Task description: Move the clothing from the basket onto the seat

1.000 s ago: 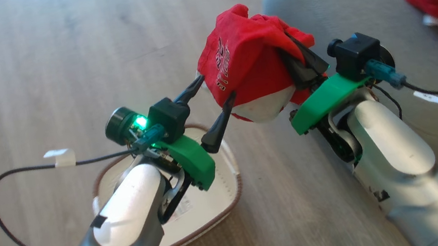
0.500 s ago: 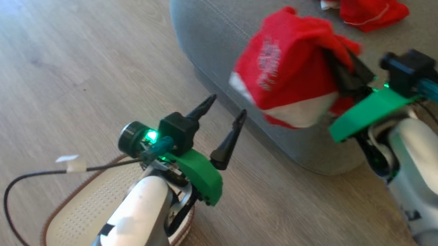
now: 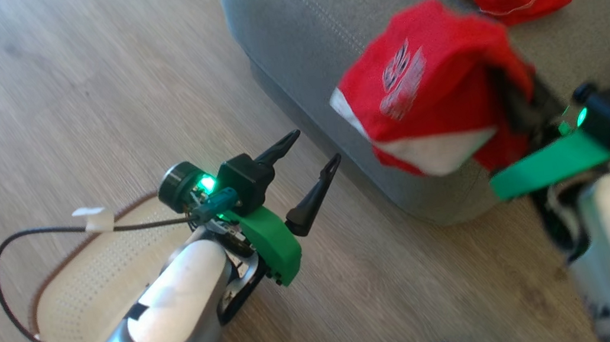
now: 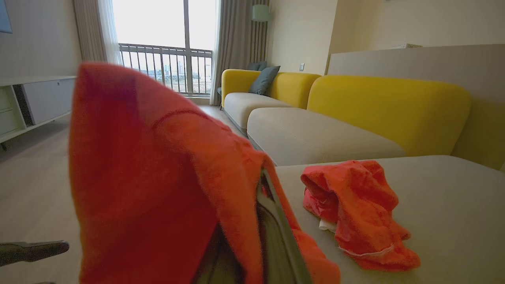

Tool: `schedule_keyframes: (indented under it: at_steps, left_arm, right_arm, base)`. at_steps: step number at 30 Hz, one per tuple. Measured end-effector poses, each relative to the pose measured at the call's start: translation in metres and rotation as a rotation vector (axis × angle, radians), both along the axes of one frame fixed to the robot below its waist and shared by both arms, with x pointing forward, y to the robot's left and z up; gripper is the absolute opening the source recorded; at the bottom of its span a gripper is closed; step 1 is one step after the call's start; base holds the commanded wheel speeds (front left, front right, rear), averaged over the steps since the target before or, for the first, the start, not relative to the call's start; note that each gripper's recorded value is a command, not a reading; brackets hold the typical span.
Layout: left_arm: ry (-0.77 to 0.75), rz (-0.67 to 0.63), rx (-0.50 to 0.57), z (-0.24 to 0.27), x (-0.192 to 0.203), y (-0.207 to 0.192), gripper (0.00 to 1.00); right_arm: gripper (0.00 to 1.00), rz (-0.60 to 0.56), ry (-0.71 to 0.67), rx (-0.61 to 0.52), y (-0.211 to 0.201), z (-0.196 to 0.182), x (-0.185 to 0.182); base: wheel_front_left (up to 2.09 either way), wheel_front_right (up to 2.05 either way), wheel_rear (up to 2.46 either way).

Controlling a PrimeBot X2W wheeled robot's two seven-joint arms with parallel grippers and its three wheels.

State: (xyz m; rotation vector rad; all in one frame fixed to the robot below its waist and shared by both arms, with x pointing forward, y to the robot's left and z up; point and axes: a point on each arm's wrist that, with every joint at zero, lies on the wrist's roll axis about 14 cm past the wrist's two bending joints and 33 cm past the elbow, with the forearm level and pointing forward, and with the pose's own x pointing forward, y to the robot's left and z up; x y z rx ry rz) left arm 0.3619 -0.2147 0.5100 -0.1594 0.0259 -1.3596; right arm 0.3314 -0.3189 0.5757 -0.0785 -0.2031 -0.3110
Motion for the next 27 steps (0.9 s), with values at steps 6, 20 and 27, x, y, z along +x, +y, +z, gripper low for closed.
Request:
schedule_keyframes:
  at_steps: [6, 20, 27]
  left_arm:
    - [0.021, -0.008, 0.012, -0.018, 0.017, 0.007, 1.0]
    - [0.085, 0.007, 0.004, -0.059, 0.056, 0.036, 1.0]
    - [0.117, 0.047, 0.001, -0.084, 0.076, 0.059, 1.0]
  right_arm:
    - [0.0, -0.013, -0.027, -0.204, -0.031, 0.06, 0.037]
    - [0.0, -0.181, -0.014, -0.431, -0.108, 0.155, 0.13]
    - [0.0, -0.381, 0.082, -0.458, -0.171, 0.161, 0.148]
  base:
    - [0.0, 0.0, 0.0]
    - [0.0, 0.0, 0.0]
    - [0.0, 0.0, 0.0]
